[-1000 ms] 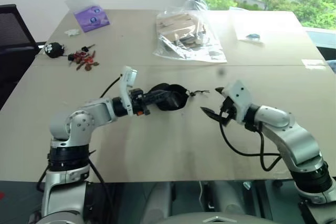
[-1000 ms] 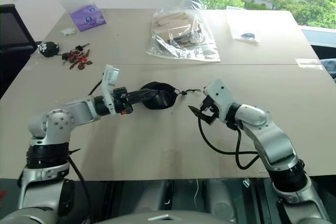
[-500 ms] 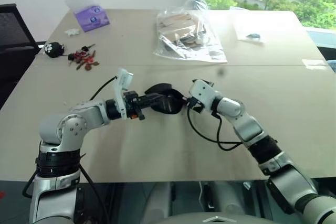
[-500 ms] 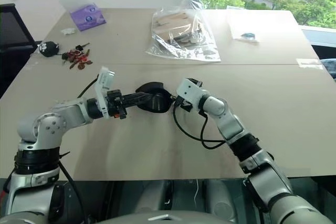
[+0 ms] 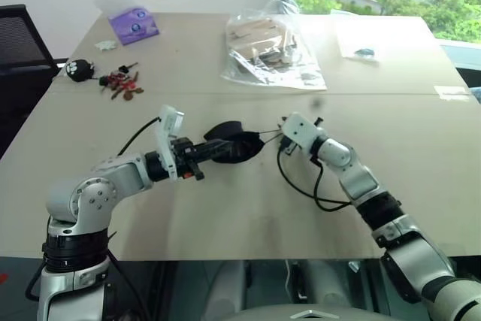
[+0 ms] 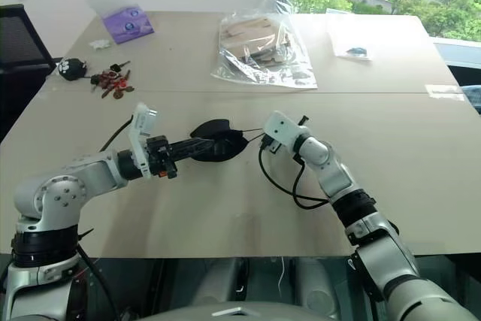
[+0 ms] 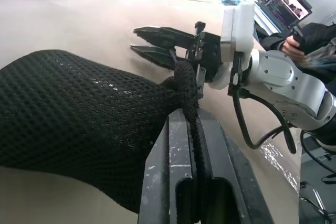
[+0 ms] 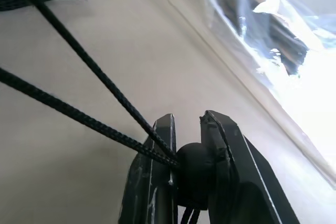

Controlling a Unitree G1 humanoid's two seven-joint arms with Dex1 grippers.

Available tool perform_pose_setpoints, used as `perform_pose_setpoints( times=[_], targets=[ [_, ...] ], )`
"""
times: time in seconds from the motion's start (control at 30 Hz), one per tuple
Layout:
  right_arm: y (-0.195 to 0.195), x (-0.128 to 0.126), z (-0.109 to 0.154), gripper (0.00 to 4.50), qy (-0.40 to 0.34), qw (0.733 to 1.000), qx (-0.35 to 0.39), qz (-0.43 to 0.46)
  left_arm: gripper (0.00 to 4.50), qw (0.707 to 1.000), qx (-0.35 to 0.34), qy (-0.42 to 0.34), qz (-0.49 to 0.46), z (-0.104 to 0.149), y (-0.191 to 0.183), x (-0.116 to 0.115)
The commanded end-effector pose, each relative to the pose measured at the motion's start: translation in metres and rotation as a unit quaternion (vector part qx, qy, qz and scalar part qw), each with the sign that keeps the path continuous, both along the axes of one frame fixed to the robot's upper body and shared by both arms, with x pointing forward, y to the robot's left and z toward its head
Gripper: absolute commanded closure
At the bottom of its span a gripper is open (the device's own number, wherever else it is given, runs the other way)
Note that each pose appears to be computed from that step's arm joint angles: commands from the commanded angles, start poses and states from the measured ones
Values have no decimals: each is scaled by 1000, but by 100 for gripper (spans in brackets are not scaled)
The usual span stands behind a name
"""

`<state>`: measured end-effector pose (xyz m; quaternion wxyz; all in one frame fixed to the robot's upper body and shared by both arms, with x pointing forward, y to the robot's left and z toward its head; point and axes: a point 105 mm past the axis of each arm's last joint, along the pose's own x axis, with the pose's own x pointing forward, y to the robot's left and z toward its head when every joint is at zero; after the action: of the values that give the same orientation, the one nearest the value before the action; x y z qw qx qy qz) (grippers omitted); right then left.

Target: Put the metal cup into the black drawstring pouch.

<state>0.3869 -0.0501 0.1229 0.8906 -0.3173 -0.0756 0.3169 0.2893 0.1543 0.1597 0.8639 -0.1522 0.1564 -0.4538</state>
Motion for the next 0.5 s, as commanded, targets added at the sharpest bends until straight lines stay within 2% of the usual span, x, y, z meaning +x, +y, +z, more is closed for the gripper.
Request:
perform_pose_setpoints(
  times=[0.03,0.3,0.5],
  targets=[
    [-17,-1,42,431,-66,997,20,-24,450,999,-11,-36,3,11,-1,-3],
    [-26,-19,84,432,-110,993,32,-31,450,999,-31,-44,5,12,-7,2],
    [-28,-29,103,432,-126,991,36,-32,450,998,-41,-38,-3,10,-11,4]
  ],
)
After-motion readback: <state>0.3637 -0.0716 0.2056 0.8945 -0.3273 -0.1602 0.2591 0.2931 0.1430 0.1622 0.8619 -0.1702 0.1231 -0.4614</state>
